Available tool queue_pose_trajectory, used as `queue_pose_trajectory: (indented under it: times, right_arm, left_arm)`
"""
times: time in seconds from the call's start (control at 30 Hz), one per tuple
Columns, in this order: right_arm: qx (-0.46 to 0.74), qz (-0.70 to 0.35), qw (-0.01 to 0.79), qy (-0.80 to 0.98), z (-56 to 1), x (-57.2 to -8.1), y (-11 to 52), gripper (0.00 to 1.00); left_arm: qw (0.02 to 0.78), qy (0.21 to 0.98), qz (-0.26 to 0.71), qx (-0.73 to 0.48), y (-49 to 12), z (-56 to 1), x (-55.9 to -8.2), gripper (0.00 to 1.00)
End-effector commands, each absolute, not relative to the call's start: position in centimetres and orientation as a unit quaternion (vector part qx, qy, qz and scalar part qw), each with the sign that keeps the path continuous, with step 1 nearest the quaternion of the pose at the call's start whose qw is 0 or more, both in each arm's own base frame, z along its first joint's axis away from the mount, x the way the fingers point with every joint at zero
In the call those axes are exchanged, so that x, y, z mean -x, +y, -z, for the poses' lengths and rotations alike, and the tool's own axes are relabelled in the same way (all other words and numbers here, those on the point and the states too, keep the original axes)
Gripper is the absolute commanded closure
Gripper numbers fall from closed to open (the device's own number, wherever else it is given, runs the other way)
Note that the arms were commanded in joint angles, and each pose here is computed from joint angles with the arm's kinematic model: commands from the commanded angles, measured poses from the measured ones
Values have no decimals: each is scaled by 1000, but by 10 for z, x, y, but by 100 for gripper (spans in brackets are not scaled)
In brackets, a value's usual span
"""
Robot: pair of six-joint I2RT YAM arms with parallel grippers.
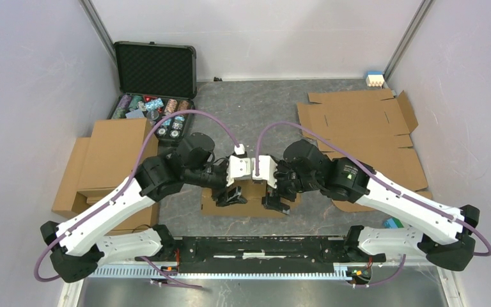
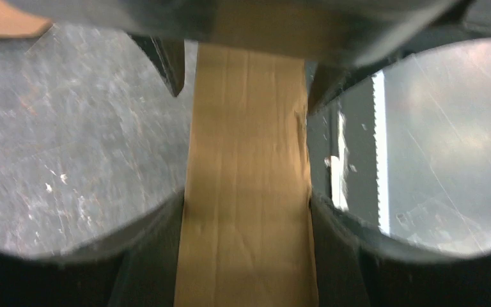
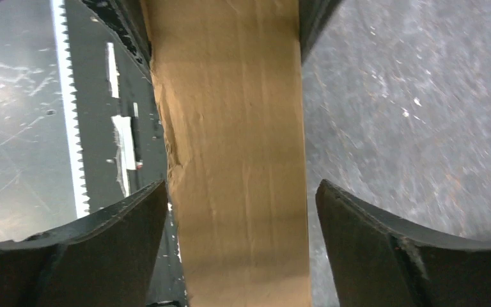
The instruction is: Fold the paper box
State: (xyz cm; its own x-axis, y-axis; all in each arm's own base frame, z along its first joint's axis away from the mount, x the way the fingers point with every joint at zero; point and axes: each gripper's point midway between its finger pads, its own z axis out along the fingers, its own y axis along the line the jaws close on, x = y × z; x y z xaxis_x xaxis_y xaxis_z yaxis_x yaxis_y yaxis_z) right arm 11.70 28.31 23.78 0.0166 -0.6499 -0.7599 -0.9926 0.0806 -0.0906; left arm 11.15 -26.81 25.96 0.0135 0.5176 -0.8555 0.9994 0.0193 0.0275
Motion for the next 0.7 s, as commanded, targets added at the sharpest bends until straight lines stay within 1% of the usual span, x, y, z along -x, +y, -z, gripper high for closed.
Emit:
queue_pose_trajectory:
  times: [0.0,0.13,0.2,0.33,0.4,0.5,0.63,0.67]
  right_arm:
    - [579,-235,430,651,-283,-140,283,3]
    - [523,-179,474,686,-293,-160,255,2]
    - [478,-151,506,702,-302,-170,235,2]
    - [423,-152,562,694,-319,-170,207,2]
    - [409,-165,585,681,-328,-165,199,2]
    - [396,-177,605,668,-337,-162,192,2]
    - [392,-180,609,666,-344,-161,190,2]
    - [392,-182,608,665,-345,-160,191,2]
  left_arm:
    - [398,626,270,-614,-261,-269,-135,93]
    - [442,674,179,-563,-241,-275,-171,93]
    - [471,709,104,-514,-219,-283,-196,96]
    - [499,753,-70,-423,-160,-304,-235,96]
    - [504,753,-147,-398,-136,-314,-247,95]
    - [516,724,-250,-382,-114,-339,-263,94]
    - [544,687,-310,-368,-110,-380,-275,95]
    - [541,677,-340,-365,-104,-386,-277,95]
